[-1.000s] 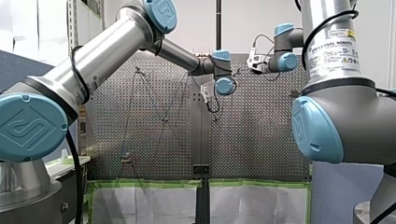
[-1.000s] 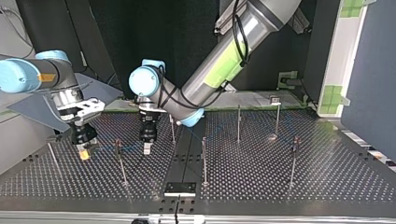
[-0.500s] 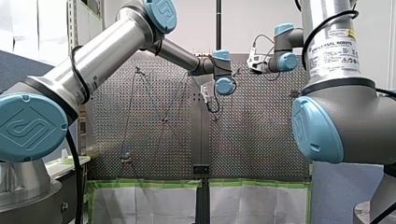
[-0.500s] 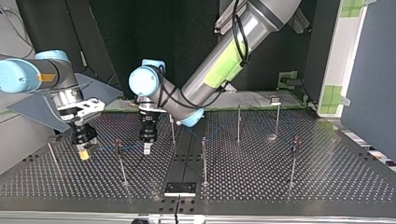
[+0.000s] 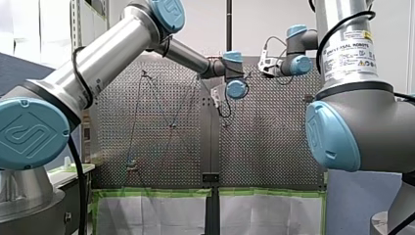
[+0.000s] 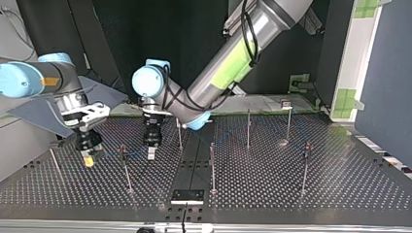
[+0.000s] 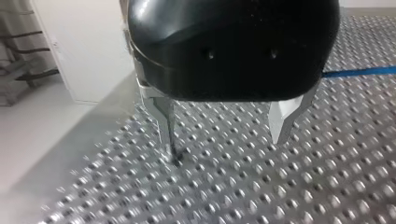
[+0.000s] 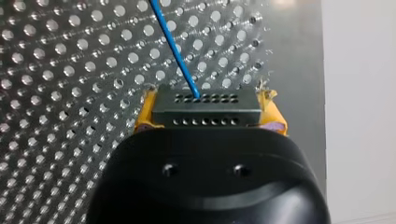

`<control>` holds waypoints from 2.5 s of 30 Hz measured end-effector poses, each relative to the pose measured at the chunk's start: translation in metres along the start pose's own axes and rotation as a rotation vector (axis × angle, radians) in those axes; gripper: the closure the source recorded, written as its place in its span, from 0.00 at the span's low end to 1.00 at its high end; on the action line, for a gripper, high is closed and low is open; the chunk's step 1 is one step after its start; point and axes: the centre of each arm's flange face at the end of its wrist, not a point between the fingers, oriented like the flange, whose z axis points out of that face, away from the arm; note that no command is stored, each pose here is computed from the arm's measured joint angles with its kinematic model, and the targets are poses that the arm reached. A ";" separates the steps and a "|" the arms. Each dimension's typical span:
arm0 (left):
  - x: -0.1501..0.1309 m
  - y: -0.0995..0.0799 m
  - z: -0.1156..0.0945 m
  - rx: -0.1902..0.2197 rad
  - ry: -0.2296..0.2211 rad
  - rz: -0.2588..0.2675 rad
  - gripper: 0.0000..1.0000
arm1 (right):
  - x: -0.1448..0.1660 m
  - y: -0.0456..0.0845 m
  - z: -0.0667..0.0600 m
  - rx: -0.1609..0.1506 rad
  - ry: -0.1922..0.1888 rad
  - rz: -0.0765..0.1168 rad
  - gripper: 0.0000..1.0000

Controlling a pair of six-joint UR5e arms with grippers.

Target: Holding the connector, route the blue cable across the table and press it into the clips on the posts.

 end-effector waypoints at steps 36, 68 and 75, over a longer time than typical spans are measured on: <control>-0.025 0.005 -0.106 0.072 0.106 -0.116 0.01 | -0.005 -0.024 -0.003 -0.013 -0.075 -0.019 1.00; -0.118 0.022 -0.185 0.024 -0.122 -0.446 0.01 | 0.006 0.002 -0.003 -0.063 -0.049 -0.040 1.00; -0.137 0.034 -0.200 0.004 -0.176 -0.489 0.01 | 0.007 -0.003 -0.001 -0.050 -0.046 -0.042 1.00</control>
